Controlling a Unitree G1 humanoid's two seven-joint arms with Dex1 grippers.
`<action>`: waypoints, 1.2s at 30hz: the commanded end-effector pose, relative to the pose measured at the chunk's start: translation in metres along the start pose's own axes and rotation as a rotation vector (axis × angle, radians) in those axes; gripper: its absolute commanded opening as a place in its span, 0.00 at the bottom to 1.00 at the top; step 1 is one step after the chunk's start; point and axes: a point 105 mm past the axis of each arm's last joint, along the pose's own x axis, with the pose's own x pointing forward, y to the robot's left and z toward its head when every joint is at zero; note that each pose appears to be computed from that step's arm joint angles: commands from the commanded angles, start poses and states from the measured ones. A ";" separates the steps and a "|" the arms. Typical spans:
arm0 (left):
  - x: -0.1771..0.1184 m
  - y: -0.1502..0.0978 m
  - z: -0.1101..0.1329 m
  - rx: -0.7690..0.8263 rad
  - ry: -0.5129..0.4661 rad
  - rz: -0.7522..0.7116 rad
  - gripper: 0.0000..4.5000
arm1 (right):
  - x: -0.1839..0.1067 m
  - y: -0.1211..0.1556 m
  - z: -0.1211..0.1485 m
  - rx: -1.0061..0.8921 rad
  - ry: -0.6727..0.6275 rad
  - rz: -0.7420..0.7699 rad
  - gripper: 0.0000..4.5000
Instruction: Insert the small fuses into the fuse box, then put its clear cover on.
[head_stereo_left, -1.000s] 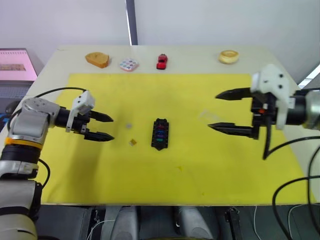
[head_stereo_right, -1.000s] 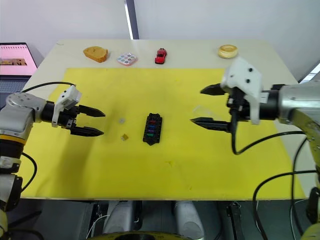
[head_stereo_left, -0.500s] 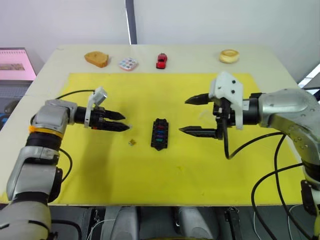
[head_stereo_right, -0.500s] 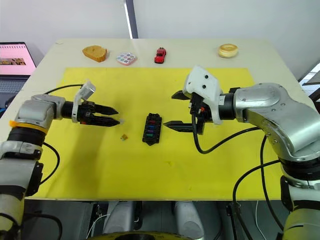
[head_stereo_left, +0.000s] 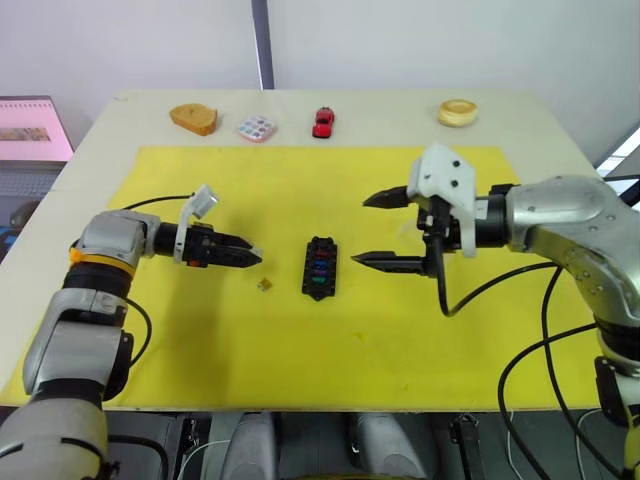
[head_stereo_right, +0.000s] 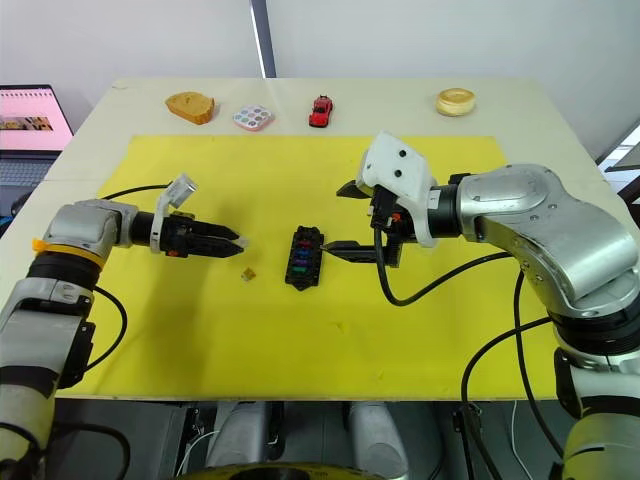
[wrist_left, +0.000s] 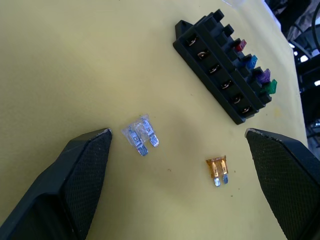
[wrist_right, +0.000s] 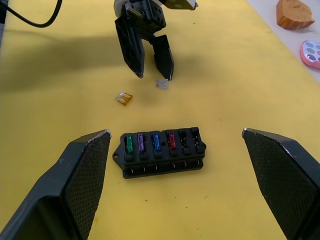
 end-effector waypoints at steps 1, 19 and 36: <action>0.004 0.002 -0.011 -0.049 0.010 -0.013 0.88 | -0.002 0.003 0.010 -0.039 -0.023 -0.004 1.00; 0.000 0.020 -0.019 -0.105 -0.045 0.074 0.17 | 0.000 0.003 0.008 -0.045 -0.008 -0.005 1.00; -0.001 0.019 -0.016 -0.090 -0.062 0.072 0.01 | 0.002 0.002 0.006 -0.042 -0.004 -0.004 1.00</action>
